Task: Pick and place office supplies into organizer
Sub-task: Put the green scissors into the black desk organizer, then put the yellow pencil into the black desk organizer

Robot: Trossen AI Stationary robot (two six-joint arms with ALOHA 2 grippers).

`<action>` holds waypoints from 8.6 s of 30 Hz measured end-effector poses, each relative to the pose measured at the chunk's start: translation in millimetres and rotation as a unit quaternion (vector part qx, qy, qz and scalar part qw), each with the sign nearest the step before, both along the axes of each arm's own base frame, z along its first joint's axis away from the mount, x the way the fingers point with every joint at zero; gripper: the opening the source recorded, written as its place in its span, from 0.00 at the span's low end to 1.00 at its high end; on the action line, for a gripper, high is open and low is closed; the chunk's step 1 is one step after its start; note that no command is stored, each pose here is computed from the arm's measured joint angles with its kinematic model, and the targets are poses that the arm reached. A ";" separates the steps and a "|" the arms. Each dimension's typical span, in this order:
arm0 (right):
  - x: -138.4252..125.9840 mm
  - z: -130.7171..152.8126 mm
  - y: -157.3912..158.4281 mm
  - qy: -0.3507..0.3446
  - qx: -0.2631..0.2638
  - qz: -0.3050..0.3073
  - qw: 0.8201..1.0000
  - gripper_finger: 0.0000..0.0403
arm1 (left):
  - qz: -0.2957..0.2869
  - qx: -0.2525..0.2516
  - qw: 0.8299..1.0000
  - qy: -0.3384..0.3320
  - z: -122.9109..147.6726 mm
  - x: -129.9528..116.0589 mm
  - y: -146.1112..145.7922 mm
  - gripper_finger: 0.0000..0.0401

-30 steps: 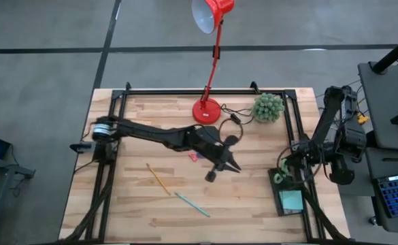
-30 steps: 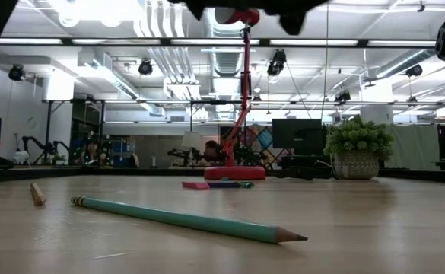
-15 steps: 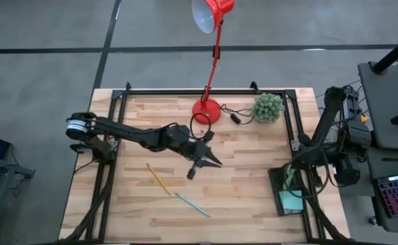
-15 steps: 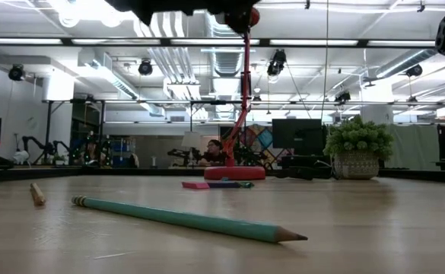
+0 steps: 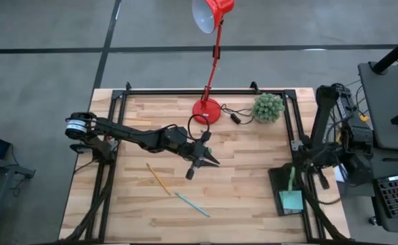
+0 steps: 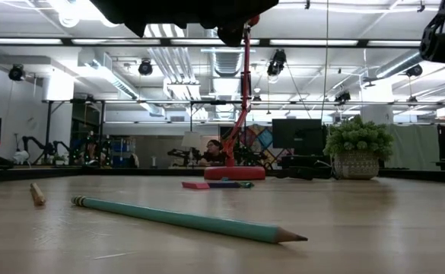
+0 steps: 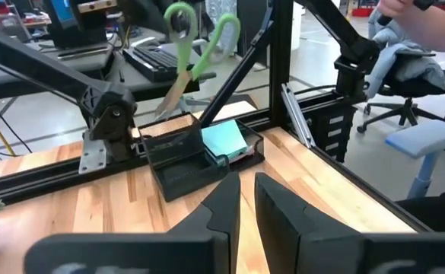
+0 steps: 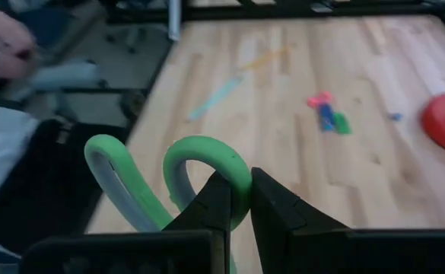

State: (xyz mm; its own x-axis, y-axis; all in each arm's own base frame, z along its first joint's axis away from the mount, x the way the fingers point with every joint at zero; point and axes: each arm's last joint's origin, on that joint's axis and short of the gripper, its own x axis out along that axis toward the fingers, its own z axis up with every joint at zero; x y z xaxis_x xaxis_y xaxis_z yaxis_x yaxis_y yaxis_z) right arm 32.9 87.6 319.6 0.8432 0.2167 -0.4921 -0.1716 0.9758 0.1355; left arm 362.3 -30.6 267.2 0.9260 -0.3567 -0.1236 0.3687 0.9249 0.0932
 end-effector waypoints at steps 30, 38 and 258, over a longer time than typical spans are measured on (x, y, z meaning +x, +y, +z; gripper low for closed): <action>-26.3 -65.2 -4.1 0.001 -0.008 0.025 1.000 0.06 | 0.000 0.000 1.000 0.001 -0.4 -0.1 -0.2 0.07; -27.4 -79.4 -5.8 0.051 -0.012 0.011 0.999 0.06 | 0.000 0.001 1.000 0.002 -1.0 -0.2 -0.2 0.07; 157.8 -58.0 -75.2 -0.306 -0.219 -0.004 0.926 0.02 | 0.093 0.029 0.887 0.450 -30.2 -77.6 -18.3 0.31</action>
